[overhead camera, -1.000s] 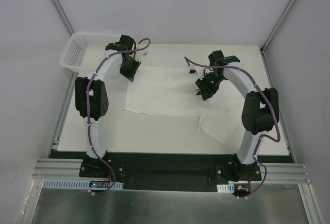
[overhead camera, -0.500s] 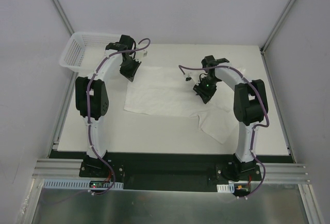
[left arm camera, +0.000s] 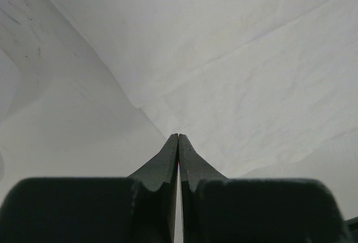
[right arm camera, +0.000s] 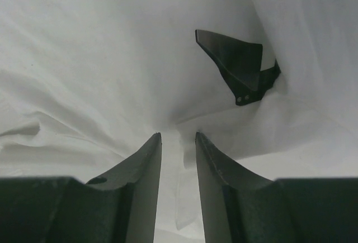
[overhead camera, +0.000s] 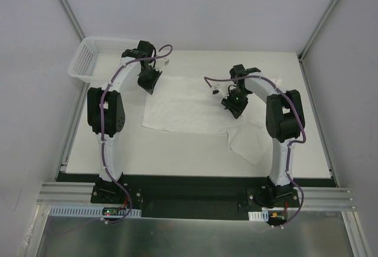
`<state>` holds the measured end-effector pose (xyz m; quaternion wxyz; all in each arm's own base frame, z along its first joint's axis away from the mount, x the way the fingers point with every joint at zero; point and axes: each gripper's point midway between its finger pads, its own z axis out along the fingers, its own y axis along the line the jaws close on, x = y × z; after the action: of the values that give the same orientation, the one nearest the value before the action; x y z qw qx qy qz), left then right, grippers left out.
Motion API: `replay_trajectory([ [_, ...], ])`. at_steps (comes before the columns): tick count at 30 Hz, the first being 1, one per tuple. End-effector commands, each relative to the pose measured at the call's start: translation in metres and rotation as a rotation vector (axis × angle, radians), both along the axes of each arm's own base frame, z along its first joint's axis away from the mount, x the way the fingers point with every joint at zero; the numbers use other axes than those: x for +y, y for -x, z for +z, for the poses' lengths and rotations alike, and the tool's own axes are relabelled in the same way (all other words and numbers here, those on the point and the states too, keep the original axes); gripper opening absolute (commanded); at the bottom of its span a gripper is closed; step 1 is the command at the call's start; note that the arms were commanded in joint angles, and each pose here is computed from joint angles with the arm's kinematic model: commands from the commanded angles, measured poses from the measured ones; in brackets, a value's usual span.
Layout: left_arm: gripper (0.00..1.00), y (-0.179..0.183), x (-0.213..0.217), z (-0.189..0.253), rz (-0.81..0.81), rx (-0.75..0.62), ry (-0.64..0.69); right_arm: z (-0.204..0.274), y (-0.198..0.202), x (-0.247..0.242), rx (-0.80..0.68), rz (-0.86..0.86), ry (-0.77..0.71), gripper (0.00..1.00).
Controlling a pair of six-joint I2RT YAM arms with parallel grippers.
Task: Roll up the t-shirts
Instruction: Fold the T-shirt at the center of the board.
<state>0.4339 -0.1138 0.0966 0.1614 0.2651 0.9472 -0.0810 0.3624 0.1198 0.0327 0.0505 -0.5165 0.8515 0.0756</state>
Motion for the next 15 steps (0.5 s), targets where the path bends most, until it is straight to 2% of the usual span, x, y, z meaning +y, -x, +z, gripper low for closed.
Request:
replay_trajectory([
  [1, 0.00, -0.001, 0.000, 0.006, -0.002, 0.004, 0.013, -0.003, -0.003, 0.001, 0.000, 0.032, 0.027, 0.34],
  [7, 0.00, -0.002, 0.001, 0.004, -0.001, 0.006, 0.008, -0.011, -0.008, -0.004, -0.010, 0.026, 0.054, 0.30],
  [11, 0.00, -0.003, 0.001, 0.004, -0.002, 0.006, 0.008, -0.003, -0.011, 0.000, -0.029, 0.017, 0.035, 0.15],
  [15, 0.00, -0.004, 0.001, 0.005, -0.001, 0.003, 0.009, 0.014, -0.013, 0.006, -0.060, 0.008, -0.003, 0.06],
])
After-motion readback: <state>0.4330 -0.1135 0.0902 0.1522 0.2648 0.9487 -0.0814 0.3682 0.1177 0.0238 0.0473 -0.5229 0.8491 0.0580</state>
